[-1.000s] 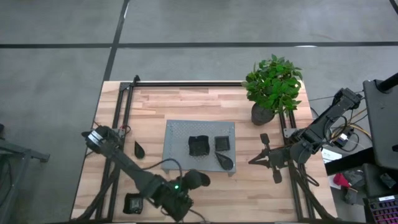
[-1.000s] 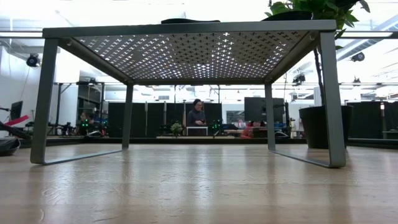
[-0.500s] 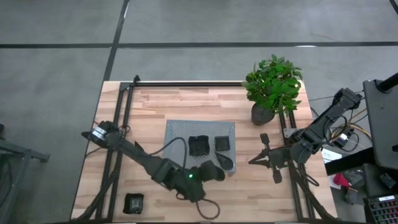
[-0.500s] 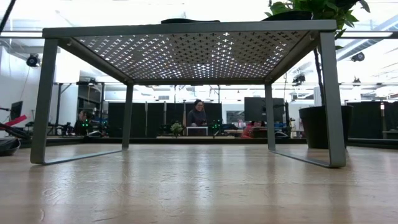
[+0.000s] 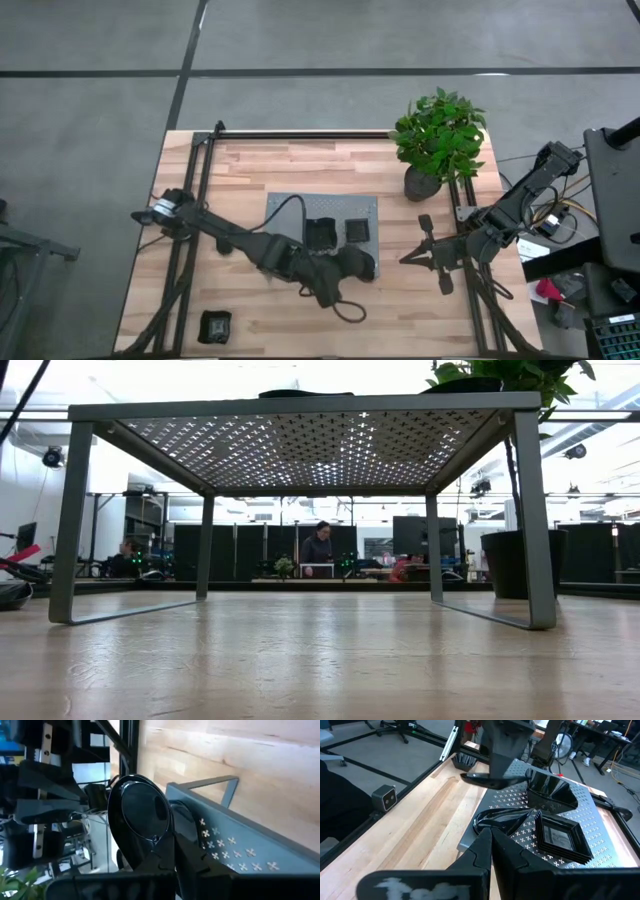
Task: Pick & Place Mini shaped plates
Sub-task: Stack the bottom left drop-shaped plate on the drop-shaped plates on the shelf
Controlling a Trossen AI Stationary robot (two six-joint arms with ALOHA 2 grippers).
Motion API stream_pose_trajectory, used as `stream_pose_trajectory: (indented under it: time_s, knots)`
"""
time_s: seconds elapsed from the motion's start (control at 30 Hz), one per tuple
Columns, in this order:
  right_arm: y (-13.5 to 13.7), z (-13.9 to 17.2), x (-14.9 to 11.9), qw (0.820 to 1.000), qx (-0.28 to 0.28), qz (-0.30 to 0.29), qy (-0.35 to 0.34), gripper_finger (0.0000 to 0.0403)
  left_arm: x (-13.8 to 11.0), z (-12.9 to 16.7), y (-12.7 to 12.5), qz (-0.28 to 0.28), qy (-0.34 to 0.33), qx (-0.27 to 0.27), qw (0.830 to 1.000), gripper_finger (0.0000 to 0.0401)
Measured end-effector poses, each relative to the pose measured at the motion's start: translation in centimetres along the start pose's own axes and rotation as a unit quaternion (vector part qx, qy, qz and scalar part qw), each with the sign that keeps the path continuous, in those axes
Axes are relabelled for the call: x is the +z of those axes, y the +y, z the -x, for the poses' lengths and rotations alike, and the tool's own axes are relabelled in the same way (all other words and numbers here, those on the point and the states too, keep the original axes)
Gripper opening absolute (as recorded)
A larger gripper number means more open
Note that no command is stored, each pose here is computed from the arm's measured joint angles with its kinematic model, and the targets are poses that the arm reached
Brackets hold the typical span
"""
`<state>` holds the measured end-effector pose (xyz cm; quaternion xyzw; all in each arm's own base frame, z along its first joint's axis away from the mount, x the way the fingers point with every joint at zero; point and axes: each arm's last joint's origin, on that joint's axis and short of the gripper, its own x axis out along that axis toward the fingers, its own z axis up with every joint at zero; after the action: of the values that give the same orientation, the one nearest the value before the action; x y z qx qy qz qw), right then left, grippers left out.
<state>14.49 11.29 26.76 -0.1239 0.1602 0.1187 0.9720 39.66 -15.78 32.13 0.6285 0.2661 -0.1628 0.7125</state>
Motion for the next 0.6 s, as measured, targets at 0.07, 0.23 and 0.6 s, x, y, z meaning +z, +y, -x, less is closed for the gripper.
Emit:
stream_pose_trajectory:
  time_s: [0.07,0.23,0.6]
  knots:
    - [0.0,0.0,0.0,1.000,0.000,0.000,0.000,0.0008,-0.2,-0.1,0.2,0.003,-0.005,0.002,1.000,0.0000]
    - [0.0,0.0,0.0,1.000,0.000,0.000,0.000,0.0008,-1.2,-0.9,0.8,0.004,-0.013,0.005,1.000,0.0000]
    - [0.0,0.0,0.0,1.000,0.000,0.000,0.000,0.0008,-1.4,-1.4,0.6,0.058,-0.015,-0.006,0.998,0.0000]
